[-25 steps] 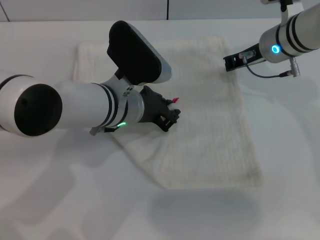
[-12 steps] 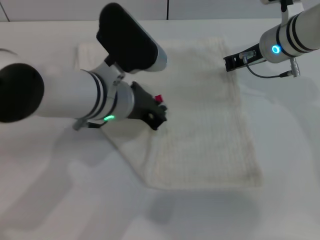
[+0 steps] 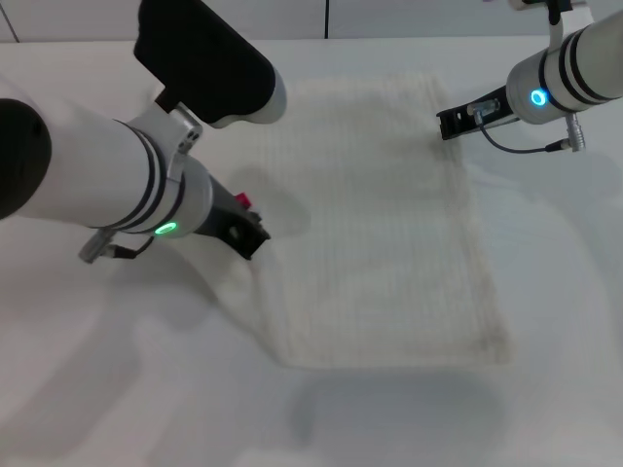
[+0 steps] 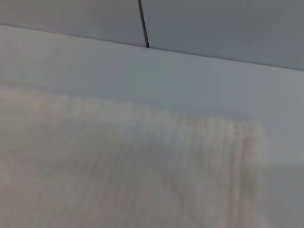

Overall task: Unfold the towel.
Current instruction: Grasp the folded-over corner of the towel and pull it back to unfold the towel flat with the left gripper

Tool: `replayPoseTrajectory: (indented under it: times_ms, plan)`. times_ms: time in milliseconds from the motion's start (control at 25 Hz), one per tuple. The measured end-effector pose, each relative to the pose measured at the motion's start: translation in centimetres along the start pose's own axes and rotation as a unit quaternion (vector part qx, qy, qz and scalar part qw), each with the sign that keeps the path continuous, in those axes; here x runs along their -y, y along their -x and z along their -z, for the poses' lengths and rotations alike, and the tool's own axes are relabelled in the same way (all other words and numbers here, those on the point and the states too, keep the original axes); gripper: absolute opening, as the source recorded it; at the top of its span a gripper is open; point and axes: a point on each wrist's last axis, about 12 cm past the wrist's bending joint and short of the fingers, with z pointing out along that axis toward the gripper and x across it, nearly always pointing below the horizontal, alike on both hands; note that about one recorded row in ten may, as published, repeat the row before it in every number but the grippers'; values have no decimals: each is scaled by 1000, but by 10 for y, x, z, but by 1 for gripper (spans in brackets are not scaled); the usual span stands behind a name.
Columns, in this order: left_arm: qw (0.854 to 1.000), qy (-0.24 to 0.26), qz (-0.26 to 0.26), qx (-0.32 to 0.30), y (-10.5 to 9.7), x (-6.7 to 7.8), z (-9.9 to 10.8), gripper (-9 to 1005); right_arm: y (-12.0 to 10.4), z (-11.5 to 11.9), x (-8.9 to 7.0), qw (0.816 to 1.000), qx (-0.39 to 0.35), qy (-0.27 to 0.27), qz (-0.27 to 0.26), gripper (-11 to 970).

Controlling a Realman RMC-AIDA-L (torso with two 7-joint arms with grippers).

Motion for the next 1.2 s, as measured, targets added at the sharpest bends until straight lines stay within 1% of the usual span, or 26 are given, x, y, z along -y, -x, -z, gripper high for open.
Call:
replayPoseTrajectory:
  times_ms: [200, 440, 520, 800, 1000, 1200]
  plan:
    - [999, 17, 8, -30, -5, -1, 6, 73, -2, -1, -1, 1000, -2, 1, 0, -3]
    - [999, 21, 15, -45, -8, -2, 8, 79, -4, -2, -2, 1000, -3, 2, 3, -3]
    - [998, 25, 30, -57, -11, -4, 10, 81, -4, -3, -3, 1000, -3, 3, 3, -3]
    - [996, 26, 45, -77, -16, -7, 12, 87, -4, -3, -3, 1000, -2, 3, 4, -3]
    - [994, 26, 57, -92, -20, -6, 13, 92, -4, -3, -3, 1000, -2, 3, 4, -3]
    - [993, 25, 66, -95, -24, -5, 17, 97, -4, -3, -3, 1000, -2, 3, 4, -3]
